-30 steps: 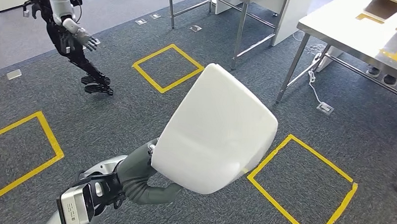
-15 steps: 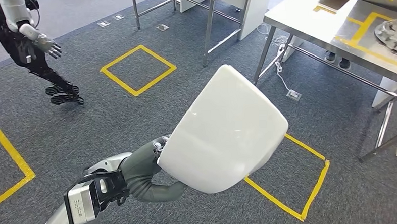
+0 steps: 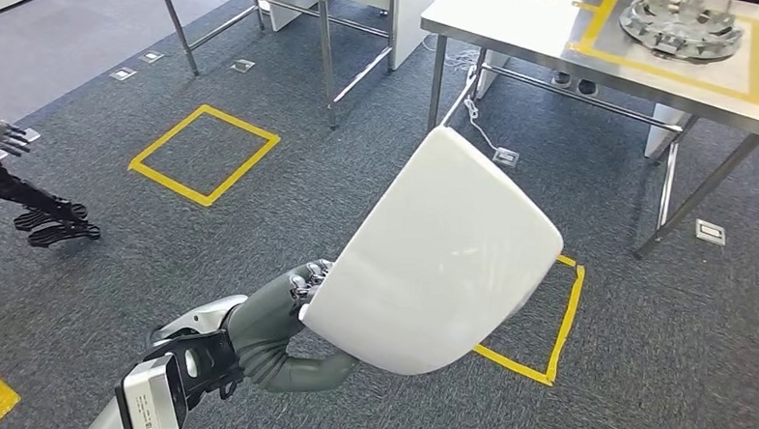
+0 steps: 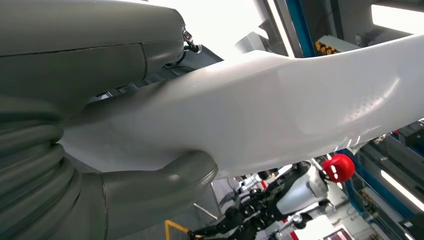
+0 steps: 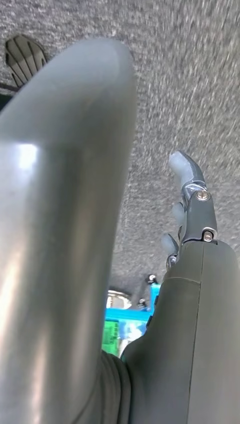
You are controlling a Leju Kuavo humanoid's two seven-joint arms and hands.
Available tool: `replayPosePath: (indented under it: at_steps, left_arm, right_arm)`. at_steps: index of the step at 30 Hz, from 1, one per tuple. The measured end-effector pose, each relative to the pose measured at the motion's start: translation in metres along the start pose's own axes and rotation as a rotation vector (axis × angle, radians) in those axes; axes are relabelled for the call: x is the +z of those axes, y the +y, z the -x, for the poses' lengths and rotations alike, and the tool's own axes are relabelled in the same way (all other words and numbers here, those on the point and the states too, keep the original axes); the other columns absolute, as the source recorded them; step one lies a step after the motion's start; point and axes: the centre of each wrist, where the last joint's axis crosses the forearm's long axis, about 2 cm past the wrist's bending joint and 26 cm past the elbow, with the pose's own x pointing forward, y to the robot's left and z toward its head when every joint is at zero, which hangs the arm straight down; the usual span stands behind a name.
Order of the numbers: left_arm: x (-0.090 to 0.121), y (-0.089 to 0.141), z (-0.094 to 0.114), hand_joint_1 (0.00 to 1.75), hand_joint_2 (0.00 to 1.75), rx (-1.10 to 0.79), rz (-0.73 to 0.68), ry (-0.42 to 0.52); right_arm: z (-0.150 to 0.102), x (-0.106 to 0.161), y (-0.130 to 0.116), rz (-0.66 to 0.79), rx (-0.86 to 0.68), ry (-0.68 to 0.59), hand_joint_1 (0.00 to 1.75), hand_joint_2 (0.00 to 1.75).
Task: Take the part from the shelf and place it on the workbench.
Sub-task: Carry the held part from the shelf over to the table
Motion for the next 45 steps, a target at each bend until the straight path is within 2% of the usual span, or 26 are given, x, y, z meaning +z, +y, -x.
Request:
replayPosePath:
  at_steps: [12,33,45]
  left_arm:
    - [-0.003,-0.003,-0.006,1.75,1.75,-0.015,0.003,-0.009]
    - [0.008,-0.005,-0.003,1.75,1.75,-0.019,0.010,0.015]
    - [0.005,-0.004,-0.004,1.75,1.75,-0.019,0.018,0.013]
  right_arm:
    - [0.001,0.000,0.000,-0.012,0.015,0.002,0.00,0.00]
    - [-0.001,0.000,0.001,-0.018,0.021,-0.012,0.00,0.00]
    - [0.001,0.000,0.001,-0.016,0.032,-0.016,0.00,0.00]
